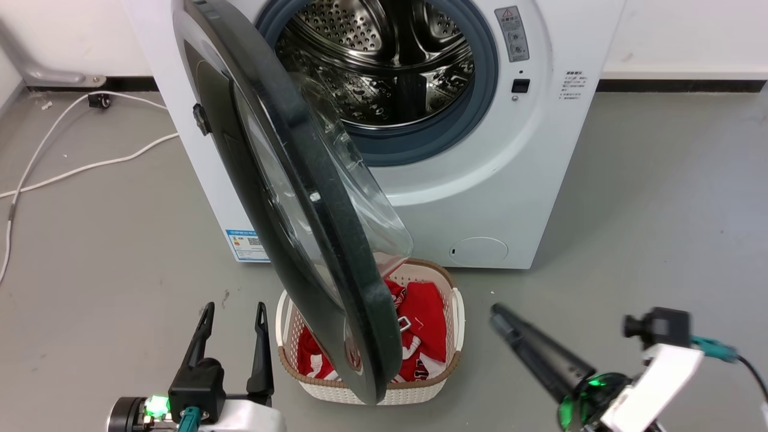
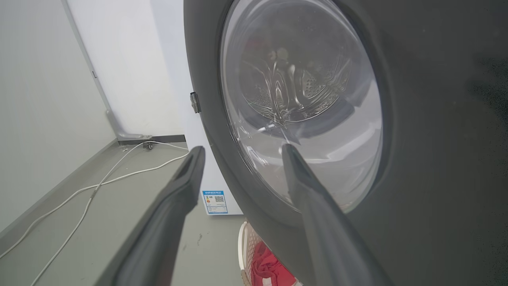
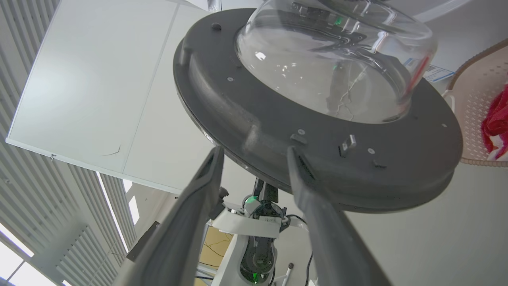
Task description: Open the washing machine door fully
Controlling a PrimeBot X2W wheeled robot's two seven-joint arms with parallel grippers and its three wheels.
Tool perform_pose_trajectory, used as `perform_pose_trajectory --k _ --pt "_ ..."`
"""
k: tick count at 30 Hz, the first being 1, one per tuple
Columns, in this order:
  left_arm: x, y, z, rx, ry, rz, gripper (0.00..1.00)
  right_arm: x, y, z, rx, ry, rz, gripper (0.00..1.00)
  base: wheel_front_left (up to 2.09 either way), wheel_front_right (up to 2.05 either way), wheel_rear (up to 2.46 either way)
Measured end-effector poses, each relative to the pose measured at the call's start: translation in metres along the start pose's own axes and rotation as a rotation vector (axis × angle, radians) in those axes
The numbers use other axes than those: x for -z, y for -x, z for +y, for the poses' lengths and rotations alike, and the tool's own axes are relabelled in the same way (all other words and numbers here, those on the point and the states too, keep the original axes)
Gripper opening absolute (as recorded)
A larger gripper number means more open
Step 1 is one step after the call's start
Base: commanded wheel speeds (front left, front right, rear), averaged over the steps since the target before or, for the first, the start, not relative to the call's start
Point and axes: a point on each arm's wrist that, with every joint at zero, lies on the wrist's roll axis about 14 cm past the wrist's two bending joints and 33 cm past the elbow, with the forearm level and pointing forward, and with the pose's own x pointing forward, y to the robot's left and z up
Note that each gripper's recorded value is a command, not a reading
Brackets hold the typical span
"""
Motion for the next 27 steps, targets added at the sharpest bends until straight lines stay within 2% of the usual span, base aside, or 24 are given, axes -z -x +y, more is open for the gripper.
perform_pose_trajectory --k 6,8,10,15,19,22,27 --pt "-0.001 0.005 0.001 -0.003 0.002 -0.002 1.0 -0.049 0.018 0.007 0.023 0.123 -0.291 1.0 0.0 0.0 0.0" --pt "-0.002 0.005 0.0 -0.002 0.003 -0.006 1.0 -0.065 0.027 0.006 0.06 0.234 -0.386 1.0 0.0 0.0 0.0" --pt "-0.002 0.005 0.0 -0.002 0.004 -0.004 1.0 -0.075 0.033 0.007 0.102 0.4 -0.44 1.0 0.0 0.0 0.0" --pt "-0.001 0.006 -0.001 0.002 0.006 -0.003 1.0 -0.096 0.052 0.012 0.133 0.704 -0.624 1.0 0.0 0.0 0.0" --pt "-0.002 0.005 -0.003 0.005 0.007 -0.005 1.0 -0.107 0.063 0.003 0.218 0.914 -0.637 1.0 0.0 0.0 0.0" --pt "-0.002 0.004 -0.003 0.008 0.008 -0.006 1.0 -0.118 0.069 0.013 0.26 1.09 -0.667 1.0 0.0 0.0 0.0" --pt "-0.001 0.004 -0.004 0.008 0.008 -0.003 1.0 -0.117 0.07 0.014 0.329 1.244 -0.675 1.0 0.0 0.0 0.0"
